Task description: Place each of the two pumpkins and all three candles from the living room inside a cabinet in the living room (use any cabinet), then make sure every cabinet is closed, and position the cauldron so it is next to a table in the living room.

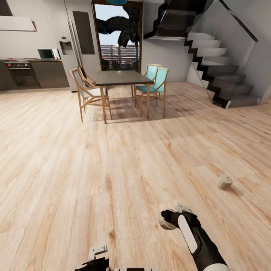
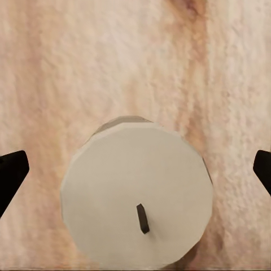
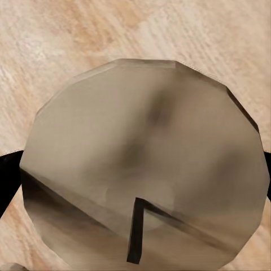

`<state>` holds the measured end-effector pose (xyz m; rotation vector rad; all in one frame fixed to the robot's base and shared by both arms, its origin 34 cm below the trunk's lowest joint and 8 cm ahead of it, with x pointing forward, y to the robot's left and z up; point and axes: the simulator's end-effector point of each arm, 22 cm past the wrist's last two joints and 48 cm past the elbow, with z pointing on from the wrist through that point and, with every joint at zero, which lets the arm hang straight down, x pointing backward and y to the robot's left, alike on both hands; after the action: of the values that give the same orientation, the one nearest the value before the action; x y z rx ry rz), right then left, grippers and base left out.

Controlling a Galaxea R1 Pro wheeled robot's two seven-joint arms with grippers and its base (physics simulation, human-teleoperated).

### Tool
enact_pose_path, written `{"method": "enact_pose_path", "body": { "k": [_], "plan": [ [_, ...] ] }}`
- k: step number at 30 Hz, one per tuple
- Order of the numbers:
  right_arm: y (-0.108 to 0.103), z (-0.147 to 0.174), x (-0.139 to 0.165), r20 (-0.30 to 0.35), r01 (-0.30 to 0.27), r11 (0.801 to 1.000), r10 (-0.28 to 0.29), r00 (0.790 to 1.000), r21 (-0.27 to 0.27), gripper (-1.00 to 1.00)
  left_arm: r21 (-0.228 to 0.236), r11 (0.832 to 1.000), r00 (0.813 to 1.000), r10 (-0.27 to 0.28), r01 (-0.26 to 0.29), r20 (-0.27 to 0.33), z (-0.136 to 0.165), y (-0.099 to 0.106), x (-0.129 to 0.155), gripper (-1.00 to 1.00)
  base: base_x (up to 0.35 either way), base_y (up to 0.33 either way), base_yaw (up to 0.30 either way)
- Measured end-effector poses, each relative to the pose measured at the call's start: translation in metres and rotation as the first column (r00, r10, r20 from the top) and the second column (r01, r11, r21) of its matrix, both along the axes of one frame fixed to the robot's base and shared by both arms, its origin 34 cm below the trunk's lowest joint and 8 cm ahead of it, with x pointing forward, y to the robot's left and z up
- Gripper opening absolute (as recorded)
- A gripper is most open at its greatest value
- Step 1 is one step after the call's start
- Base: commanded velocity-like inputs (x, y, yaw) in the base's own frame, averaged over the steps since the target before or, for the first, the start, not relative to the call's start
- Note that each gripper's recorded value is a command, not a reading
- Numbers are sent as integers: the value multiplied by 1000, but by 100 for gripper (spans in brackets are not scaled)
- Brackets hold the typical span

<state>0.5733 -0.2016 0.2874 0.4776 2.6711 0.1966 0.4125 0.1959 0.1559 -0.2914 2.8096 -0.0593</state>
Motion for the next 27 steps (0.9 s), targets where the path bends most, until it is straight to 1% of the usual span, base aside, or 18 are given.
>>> {"method": "enact_pose_path", "body": {
  "k": [6,13,27],
  "plan": [
    [0,-13,-5,-24,0,1000,0,1000,0,-100,-3,1000,999,-3,3,-34,-9,-1,-11,100,0,0,0],
    [1,-12,-5,-23,-2,1000,2,1000,3,-100,-8,1000,998,-11,10,-68,-11,-3,-18,100,0,0,0],
    [-1,-12,-5,-23,2,1000,-2,1000,3,-100,-5,1000,997,-12,12,-73,-11,-1,-19,100,0,0,-3]
  ]
}}
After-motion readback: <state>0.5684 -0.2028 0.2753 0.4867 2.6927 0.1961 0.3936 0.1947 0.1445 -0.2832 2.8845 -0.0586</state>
